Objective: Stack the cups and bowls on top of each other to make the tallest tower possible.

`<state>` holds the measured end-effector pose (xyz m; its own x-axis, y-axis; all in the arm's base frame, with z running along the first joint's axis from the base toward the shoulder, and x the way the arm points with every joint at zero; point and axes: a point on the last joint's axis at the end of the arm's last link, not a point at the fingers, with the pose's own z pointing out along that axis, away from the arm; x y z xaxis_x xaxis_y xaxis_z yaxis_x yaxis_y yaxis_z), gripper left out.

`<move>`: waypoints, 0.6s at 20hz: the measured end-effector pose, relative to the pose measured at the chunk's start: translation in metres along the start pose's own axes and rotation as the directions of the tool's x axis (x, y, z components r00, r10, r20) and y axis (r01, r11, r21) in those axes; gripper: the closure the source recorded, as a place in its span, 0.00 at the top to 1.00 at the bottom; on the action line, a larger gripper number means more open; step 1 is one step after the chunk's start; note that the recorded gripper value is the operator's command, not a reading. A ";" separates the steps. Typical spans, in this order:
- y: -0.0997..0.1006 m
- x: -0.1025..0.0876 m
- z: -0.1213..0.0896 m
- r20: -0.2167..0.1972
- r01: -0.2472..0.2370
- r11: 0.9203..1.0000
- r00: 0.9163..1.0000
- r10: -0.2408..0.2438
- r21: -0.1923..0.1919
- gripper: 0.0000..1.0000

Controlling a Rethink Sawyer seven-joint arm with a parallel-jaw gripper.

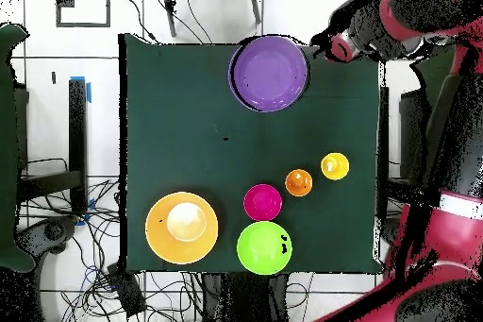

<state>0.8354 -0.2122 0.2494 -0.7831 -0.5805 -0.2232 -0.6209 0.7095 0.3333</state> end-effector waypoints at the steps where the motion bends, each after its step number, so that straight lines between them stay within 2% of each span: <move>1: 0.000 0.005 0.000 0.012 0.003 1.000 1.000 -0.003 0.014 1.00; 7: 0.003 0.022 0.007 0.043 -0.009 0.998 0.999 0.006 0.063 1.00; 12: 0.020 0.033 0.023 0.062 -0.024 0.995 0.998 0.018 0.097 1.00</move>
<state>0.7962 -0.2082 0.2273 -0.7951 -0.5412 -0.2738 -0.6021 0.7588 0.2485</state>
